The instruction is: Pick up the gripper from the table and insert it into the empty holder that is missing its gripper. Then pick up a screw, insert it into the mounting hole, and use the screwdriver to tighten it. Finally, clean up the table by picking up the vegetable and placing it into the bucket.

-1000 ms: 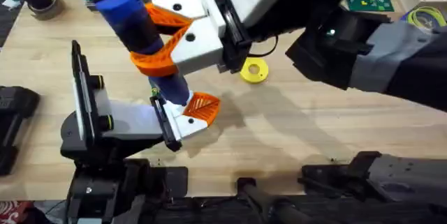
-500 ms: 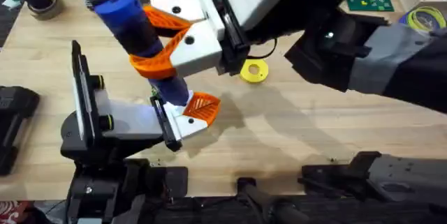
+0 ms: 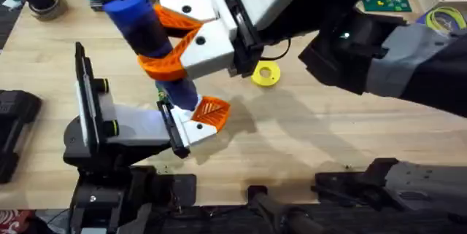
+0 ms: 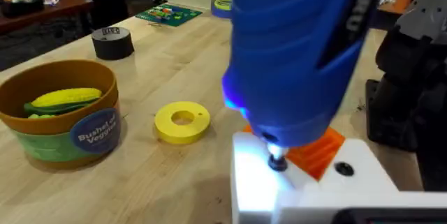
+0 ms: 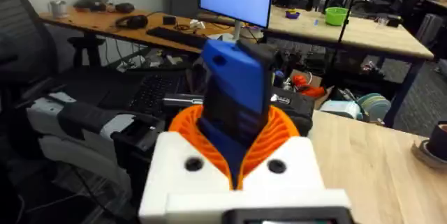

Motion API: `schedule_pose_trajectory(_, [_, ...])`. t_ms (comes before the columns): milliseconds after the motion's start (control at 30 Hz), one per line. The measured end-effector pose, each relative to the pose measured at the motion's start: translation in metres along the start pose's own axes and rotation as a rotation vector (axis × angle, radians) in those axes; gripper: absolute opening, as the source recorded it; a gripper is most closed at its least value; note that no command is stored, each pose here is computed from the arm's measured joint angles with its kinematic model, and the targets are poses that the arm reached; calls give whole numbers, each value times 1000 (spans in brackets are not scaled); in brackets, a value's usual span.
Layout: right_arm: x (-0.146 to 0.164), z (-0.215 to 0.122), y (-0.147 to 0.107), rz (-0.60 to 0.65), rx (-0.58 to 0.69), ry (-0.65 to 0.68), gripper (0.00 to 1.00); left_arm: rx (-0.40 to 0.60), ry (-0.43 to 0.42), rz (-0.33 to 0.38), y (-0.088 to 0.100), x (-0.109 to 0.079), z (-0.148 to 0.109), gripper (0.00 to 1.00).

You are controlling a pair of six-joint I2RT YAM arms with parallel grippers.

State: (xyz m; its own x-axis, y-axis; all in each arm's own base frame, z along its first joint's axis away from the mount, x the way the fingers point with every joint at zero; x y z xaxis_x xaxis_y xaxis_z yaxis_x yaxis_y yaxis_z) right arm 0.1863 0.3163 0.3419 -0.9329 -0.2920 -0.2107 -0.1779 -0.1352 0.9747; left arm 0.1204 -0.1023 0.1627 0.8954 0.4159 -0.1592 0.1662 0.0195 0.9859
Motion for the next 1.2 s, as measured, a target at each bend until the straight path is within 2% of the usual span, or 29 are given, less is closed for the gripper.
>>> schedule_pose_trajectory(1200, [4, -2, 0, -27, -15, 28, 24, 0, -3, -3, 0, 0, 0, 4])
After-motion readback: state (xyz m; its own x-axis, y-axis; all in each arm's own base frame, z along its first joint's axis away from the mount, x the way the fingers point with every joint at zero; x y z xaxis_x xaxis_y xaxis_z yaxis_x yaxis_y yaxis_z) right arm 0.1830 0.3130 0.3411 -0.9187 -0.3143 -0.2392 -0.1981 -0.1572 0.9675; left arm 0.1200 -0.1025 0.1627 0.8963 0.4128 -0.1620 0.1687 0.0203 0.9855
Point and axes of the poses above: each hand's point on the last joint's axis, 136 mm out from that joint toward the fingers, its own z axis out along the fingers, its own x axis along the line the jaws close on, y = z × x, the point moved 6 cm from there along -z, back along the fingers, and after that the axes turned 6 degrees about -z, right-handed, at the moved point
